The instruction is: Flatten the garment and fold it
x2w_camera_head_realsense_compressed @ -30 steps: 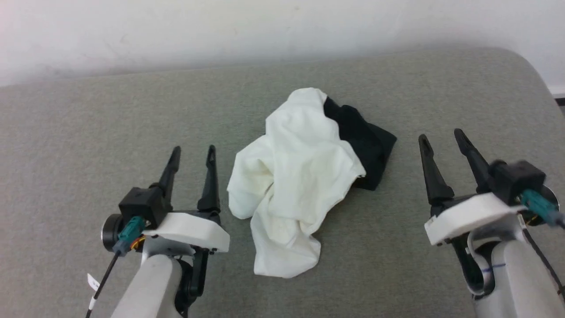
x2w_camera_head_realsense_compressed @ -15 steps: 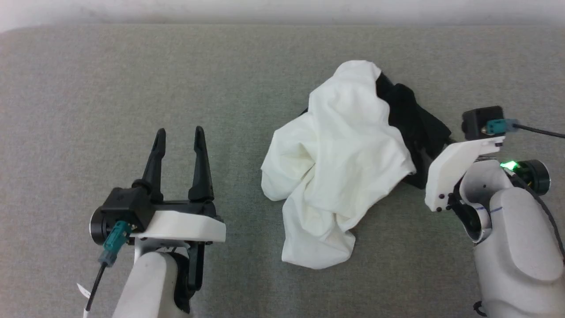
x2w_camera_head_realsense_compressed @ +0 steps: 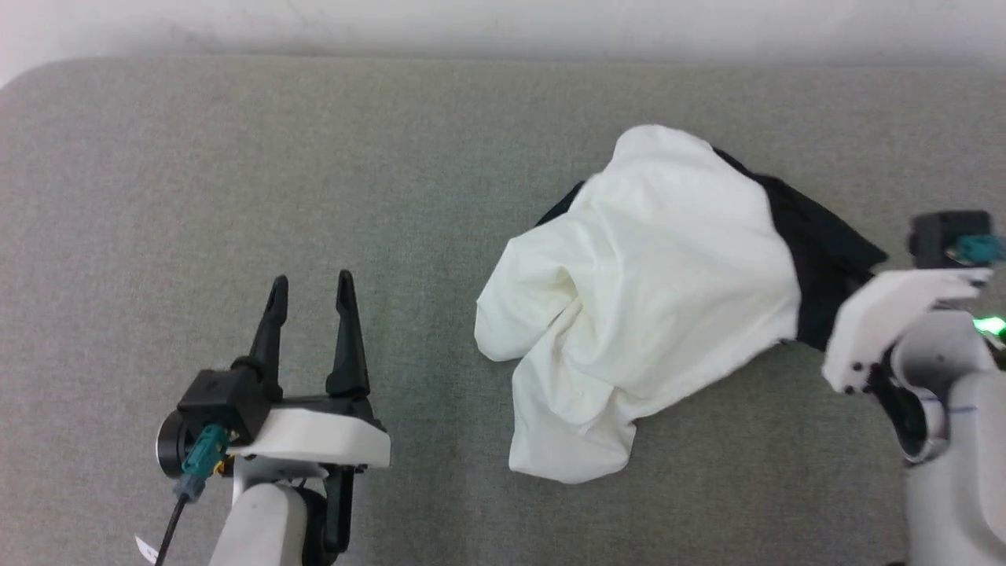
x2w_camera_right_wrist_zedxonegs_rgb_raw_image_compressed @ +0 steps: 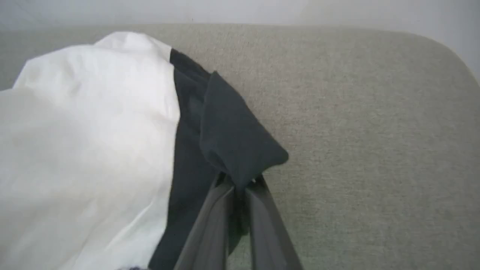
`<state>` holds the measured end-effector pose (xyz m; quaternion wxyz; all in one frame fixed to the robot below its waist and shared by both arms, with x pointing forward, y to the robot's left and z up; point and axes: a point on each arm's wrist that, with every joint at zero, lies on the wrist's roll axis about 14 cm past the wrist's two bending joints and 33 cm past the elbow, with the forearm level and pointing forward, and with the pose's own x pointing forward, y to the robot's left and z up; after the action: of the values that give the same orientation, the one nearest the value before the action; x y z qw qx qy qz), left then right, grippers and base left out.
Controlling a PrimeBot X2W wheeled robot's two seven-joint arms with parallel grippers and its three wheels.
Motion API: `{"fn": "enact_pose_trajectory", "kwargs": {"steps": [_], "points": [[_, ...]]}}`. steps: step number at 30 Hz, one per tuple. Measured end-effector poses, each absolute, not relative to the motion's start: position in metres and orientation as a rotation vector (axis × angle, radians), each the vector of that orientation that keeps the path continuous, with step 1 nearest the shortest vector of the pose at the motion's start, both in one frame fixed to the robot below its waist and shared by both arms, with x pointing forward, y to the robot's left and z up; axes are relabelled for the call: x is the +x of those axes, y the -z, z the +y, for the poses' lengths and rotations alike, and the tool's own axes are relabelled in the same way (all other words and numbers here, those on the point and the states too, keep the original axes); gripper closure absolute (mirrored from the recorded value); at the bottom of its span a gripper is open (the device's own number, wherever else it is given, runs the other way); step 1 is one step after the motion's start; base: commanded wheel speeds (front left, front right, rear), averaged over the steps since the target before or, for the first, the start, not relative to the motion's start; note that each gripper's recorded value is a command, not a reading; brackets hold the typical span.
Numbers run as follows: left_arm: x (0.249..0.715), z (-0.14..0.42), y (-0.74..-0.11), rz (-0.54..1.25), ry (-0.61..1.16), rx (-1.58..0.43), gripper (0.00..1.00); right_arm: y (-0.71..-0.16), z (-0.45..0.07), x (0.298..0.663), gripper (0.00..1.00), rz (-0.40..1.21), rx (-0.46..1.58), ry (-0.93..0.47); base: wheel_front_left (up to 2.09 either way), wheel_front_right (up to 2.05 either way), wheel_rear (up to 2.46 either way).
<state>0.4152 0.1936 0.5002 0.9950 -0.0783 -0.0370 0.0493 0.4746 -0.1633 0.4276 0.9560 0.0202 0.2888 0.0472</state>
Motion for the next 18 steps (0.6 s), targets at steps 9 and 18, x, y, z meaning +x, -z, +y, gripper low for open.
{"fn": "enact_pose_trajectory", "kwargs": {"steps": [9,18], "points": [[0.397,0.187,-0.515,-0.109,-0.080,-0.169,0.00,-0.477,-0.253,0.419,1.00,0.435,0.055,0.152,0.00,0.00,0.00],[0.388,0.180,-0.526,-0.137,-0.055,-0.174,0.00,-0.473,-0.291,0.372,1.00,0.501,0.068,0.264,0.00,0.00,0.00]]}}
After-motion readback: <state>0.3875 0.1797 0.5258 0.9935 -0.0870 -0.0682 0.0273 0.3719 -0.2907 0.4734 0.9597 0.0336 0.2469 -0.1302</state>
